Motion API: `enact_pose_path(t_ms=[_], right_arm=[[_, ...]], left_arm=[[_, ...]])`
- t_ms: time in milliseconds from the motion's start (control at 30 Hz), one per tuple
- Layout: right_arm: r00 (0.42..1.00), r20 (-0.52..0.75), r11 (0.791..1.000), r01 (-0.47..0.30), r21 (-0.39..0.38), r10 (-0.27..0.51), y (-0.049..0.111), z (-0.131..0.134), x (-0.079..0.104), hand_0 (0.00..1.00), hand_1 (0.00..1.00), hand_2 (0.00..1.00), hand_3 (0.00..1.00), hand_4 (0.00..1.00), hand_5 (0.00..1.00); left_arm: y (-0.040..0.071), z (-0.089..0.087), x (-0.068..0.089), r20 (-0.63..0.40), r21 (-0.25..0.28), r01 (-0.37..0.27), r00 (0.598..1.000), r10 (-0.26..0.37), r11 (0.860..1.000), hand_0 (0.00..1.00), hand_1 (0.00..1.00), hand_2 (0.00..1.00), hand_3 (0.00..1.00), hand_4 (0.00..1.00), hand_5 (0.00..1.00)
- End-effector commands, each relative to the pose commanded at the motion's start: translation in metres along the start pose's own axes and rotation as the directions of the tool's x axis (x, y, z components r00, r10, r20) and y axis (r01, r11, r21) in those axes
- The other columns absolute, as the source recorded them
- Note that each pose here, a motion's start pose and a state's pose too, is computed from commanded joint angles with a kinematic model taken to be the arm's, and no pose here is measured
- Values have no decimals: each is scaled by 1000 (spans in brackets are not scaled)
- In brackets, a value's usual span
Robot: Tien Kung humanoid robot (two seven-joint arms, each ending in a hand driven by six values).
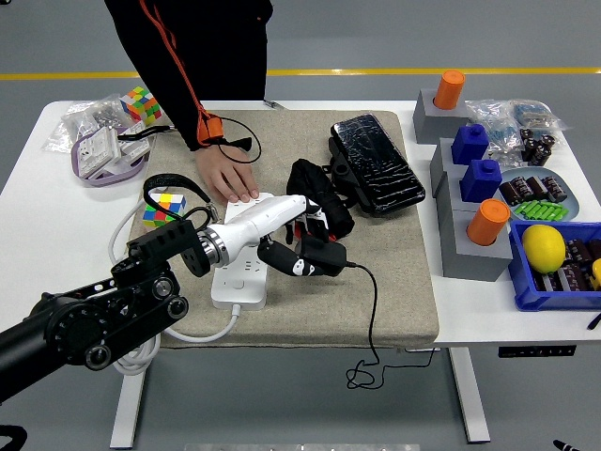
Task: Pull the plug out and thorw away
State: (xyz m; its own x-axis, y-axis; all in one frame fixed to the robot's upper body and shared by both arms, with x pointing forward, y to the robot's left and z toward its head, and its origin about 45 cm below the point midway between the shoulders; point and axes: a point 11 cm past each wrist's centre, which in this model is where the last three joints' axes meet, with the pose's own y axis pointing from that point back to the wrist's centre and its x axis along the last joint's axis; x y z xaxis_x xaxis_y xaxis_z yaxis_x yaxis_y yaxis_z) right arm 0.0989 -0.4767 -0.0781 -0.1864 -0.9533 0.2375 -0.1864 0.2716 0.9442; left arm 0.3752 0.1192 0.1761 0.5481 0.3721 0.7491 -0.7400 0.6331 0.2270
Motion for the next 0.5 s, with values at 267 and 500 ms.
enact_pose_path(t_ms=[267, 500], right_arm=[[1000, -1, 1000, -3, -1, 3, 0, 0, 1, 632, 626, 619, 573, 990, 458], [1000, 2, 1000, -1, 2, 1, 0, -1, 0, 630, 627, 617, 573, 989, 457]], left_arm=[[-7, -4, -5, -71, -16, -34, 997, 33, 999, 326, 359, 436, 530, 686, 2], [-5, -11, -12, -51, 19, 9, 999, -8, 1000, 549, 620, 572, 620, 898, 2]])
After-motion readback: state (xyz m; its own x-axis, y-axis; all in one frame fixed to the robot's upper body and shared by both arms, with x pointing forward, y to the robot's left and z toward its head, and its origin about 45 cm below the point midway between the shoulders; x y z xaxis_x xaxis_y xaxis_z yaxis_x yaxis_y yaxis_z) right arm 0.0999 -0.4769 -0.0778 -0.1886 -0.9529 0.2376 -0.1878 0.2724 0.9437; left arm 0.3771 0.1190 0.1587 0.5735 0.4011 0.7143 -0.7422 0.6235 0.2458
